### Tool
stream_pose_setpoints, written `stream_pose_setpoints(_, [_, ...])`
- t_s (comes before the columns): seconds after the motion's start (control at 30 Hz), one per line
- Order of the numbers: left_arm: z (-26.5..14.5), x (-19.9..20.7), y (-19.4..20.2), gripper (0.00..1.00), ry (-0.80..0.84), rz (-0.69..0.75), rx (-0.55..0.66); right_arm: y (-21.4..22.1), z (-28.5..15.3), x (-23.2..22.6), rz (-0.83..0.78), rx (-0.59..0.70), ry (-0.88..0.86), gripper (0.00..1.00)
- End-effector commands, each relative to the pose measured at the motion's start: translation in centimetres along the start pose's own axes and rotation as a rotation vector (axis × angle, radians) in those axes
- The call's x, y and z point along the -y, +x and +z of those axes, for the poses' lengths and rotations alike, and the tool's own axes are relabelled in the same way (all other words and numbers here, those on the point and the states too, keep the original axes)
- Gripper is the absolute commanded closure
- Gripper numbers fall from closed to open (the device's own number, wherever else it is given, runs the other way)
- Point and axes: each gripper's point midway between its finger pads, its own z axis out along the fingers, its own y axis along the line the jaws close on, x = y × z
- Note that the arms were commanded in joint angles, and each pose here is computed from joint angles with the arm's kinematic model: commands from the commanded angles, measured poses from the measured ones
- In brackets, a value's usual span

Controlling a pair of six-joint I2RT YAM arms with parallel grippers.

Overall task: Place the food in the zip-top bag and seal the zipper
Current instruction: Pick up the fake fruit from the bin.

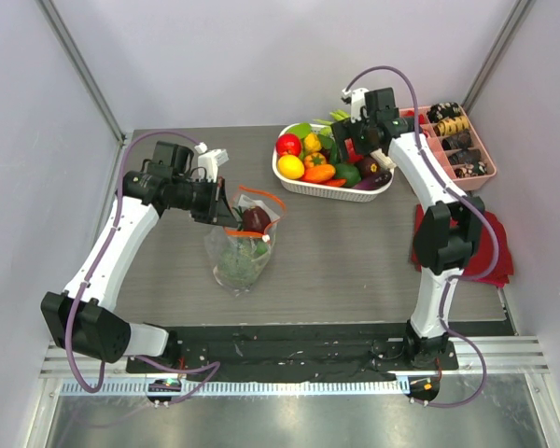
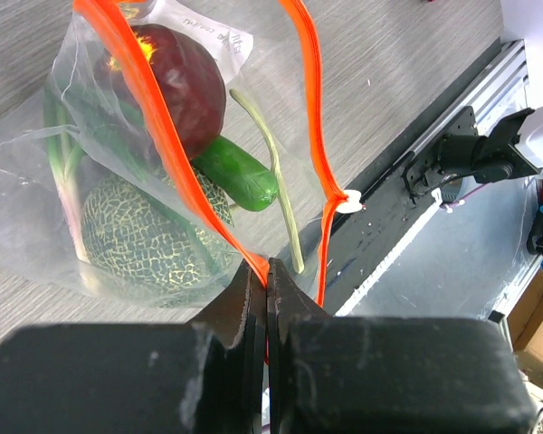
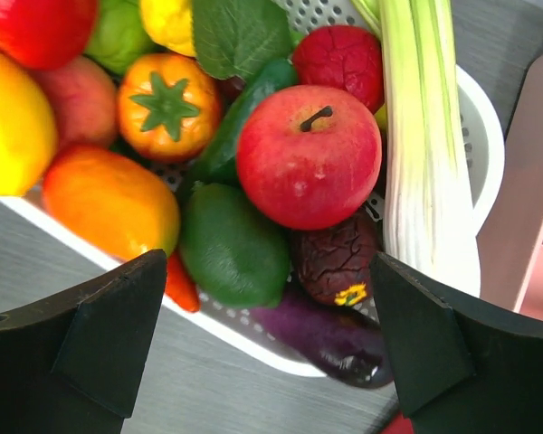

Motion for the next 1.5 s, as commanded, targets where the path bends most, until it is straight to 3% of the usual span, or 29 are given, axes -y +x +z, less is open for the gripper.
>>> stream_pose_setpoints(0.0, [-0.6,0.8,-1.2,1.00,0.026,0.032,0.058,-2.6,1.1,1.8,-0.026,0.066,0.071,0.02])
stream_pose_setpoints(0.3, [-0.4,0.5,-1.0,1.00,0.015,0.031,0.048,-3.3,5.0,2.6,-0.021,0.087,0.085,0.02])
stream_pose_setpoints(0.43, [-0.5,0.4,-1.2,1.00,0.007,0.035,0.051,-3.1,5.9,2.5,-0.019,0.080,0.080,0.06])
stream_pose_setpoints(0.87, [-0.2,0.1,-0.9,1.00,0.005,0.032,0.031,-1.2,6.0,2.4,-0.027,0.020,0.076,0.10])
stream_pose_setpoints(1.03, [-0.4,0.3,-1.1,1.00,0.006,0.038,0.042,-0.6,6.3,3.1,-0.024,-0.004,0.116,0.03])
stream_pose_setpoints(1.17, [-0.3,0.2,-1.1,1.00,0.004,0.030,0.039,-0.9,6.0,2.7,-0.024,0.006,0.096,0.15])
stream_pose_setpoints(1.33, [-0.4,0.4,-1.1,1.00,0.011,0.028,0.041,-2.8,3.6,1.9,-0.019,0.055,0.046,0.45])
stream_pose_setpoints(1.4, [-0.4,0.4,-1.1,1.00,0.014,0.025,0.039,-3.7,2.2,1.6,-0.008,0.080,0.034,0.52])
stream_pose_setpoints(1.47, [-0.4,0.5,-1.2,1.00,0.015,0.026,0.042,-5.5,-0.5,0.9,0.004,0.136,0.000,0.52])
